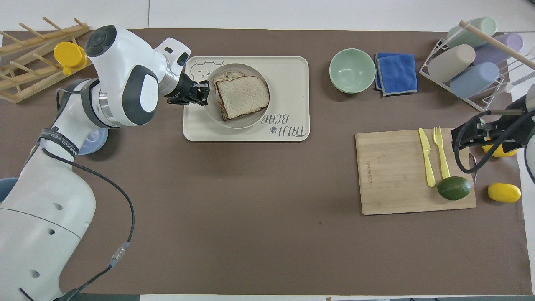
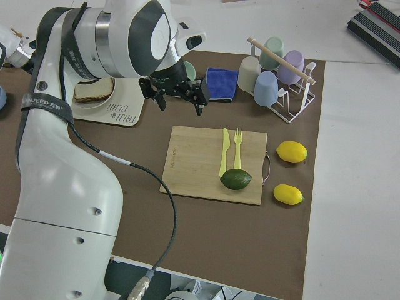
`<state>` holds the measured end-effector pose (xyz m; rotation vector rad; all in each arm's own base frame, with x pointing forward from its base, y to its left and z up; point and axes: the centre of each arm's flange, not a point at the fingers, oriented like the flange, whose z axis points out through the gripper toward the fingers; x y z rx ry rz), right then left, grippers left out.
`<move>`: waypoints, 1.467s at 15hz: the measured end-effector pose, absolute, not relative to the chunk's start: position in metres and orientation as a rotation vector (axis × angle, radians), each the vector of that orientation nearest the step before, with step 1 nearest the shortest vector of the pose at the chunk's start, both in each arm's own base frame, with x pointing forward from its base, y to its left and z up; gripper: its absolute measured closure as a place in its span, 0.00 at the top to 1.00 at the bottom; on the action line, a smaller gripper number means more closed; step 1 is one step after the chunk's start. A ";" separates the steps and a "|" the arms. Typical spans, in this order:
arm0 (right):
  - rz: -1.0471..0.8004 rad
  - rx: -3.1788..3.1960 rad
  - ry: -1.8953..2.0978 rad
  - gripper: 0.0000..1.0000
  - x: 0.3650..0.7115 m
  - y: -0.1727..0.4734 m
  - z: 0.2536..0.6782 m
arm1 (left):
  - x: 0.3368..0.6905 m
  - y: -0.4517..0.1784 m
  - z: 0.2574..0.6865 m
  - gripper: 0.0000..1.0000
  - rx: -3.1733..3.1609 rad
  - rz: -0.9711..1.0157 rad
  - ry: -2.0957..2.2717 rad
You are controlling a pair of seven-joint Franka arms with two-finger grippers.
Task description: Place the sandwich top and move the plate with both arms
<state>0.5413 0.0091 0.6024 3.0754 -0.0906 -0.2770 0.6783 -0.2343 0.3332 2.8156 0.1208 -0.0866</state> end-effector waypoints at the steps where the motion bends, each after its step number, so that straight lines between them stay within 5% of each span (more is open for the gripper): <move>1: -0.277 3.075 -0.091 1.00 0.541 0.009 0.602 | 0.680 -0.233 0.332 0.04 2.815 -0.069 0.119; 12: -0.277 3.075 -0.091 1.00 0.541 0.009 0.602 | 0.681 -0.237 0.330 0.07 2.810 -0.027 0.090; 18: -0.277 3.075 -0.091 1.00 0.541 0.009 0.602 | 0.684 -0.230 0.336 0.70 2.809 -0.010 0.099; 21: -0.277 3.075 -0.091 1.00 0.541 0.009 0.602 | 0.689 -0.199 0.375 1.00 2.821 0.028 0.135; 22: -0.277 3.075 -0.091 1.00 0.541 0.009 0.602 | 0.689 -0.180 0.395 1.00 2.846 0.039 0.144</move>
